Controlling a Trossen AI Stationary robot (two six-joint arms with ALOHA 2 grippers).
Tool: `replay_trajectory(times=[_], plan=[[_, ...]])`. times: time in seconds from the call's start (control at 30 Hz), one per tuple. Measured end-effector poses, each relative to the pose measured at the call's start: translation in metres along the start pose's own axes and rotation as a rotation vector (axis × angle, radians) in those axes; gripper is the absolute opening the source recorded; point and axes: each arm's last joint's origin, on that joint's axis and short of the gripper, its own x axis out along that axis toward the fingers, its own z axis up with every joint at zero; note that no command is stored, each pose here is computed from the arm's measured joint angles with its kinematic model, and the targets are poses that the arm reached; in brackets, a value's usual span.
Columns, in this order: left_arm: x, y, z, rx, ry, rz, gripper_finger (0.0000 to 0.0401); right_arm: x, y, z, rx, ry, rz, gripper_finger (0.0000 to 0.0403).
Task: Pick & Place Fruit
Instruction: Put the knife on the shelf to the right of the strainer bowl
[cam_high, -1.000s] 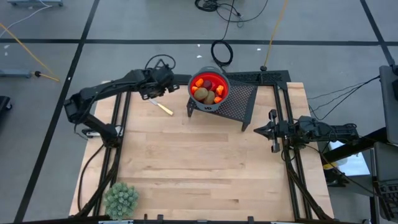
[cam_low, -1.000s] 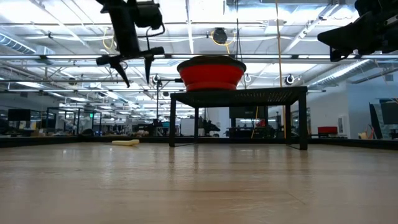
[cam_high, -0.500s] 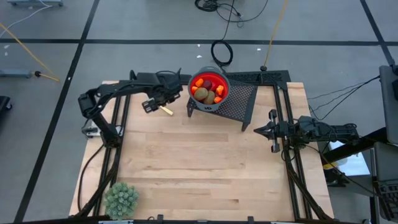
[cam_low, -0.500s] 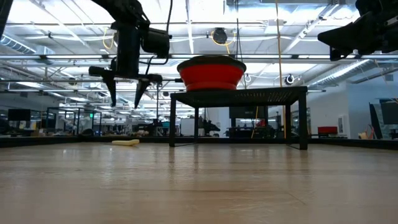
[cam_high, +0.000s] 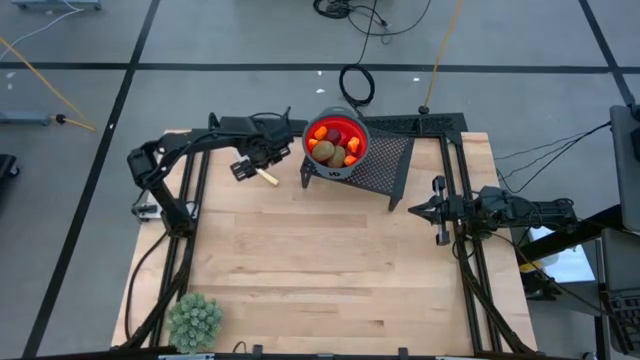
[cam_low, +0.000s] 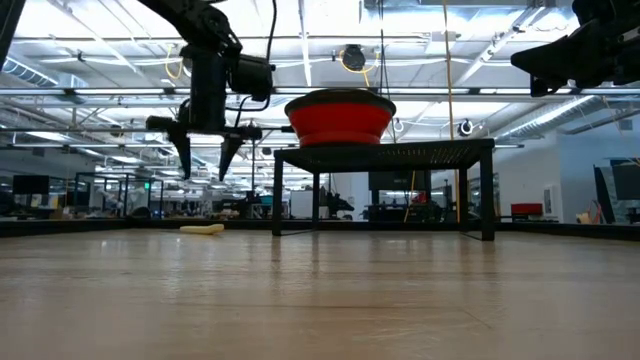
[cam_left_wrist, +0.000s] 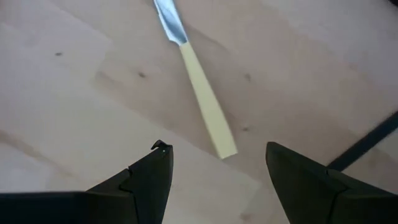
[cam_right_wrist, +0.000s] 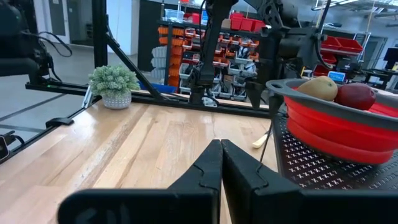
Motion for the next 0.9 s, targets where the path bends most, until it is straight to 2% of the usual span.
replay_trajectory(times=[0.27, 0.43, 0.63, 0.9], plan=[[0.039, 0.003, 0.009, -0.171, 0.088, -0.084, 0.0255, 0.0, 0.0, 0.0, 0.0, -0.001, 0.0, 0.0], [0.052, 0.011, 0.01, -0.251, 0.091, -0.05, 0.0255, 0.0, 0.0, 0.0, 0.0, 0.0, 0.0, 0.0], [0.06, 0.018, 0.014, -0.326, 0.024, -0.026, 0.0255, 0.0, 0.0, 0.0, 0.0, -0.001, 0.0, 0.0], [0.064, 0.016, 0.035, -0.37, -0.025, -0.067, 0.0255, 0.0, 0.0, 0.0, 0.0, -0.001, 0.0, 0.0]])
